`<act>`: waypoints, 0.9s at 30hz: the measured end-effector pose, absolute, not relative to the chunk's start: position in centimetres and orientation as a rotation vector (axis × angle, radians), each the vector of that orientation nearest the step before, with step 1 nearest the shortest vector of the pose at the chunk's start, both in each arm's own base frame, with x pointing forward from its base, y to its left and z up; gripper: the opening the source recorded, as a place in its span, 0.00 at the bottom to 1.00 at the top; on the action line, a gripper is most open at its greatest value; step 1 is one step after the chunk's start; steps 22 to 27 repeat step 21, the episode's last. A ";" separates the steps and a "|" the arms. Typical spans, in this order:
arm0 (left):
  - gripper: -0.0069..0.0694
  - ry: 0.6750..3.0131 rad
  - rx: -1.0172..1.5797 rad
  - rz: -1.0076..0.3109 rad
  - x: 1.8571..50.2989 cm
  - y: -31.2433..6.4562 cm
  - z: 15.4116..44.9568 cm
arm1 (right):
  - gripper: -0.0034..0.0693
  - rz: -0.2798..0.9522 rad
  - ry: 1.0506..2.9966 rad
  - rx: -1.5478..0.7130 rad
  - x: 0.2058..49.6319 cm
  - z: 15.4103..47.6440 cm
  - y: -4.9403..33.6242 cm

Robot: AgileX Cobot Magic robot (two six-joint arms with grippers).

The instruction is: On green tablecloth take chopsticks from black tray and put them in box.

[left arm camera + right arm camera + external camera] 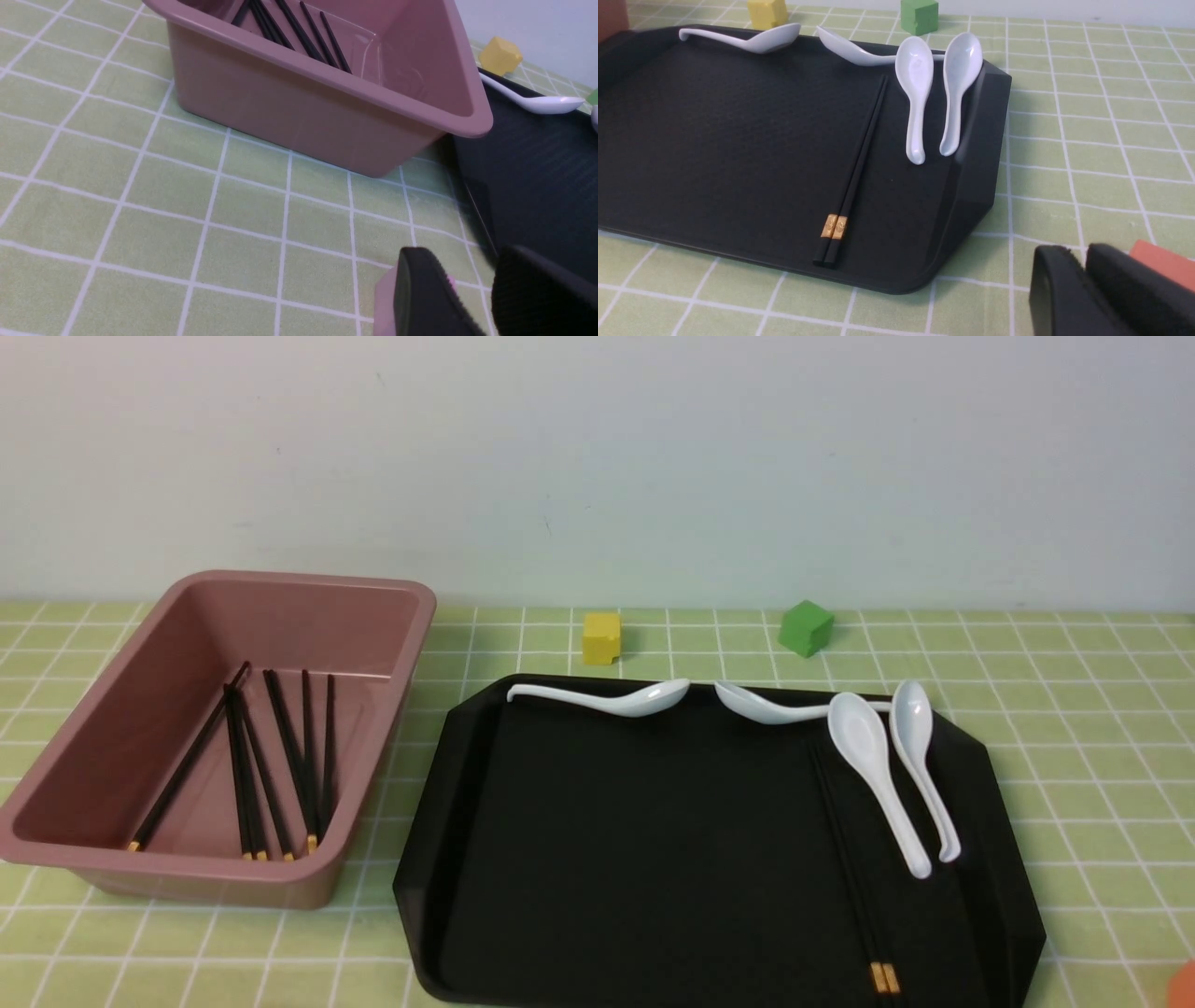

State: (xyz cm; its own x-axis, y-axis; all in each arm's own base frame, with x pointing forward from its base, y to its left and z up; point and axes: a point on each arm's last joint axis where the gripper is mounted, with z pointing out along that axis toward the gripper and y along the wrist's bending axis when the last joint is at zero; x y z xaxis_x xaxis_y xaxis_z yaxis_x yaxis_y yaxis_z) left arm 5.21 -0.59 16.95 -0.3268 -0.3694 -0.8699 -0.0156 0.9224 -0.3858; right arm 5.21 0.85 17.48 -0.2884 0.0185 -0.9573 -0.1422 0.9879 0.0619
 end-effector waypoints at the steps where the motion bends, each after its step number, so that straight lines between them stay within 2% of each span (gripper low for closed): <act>1: 0.40 1.878 -0.283 -0.366 5.2 -0.6 17.0 | 0.21 0.157 1.858 -0.090 5.2 17.5 0.8; 27: 0.40 1.878 -0.283 -0.366 5.2 -0.6 17.0 | 0.23 0.156 1.858 -0.091 5.2 17.5 0.8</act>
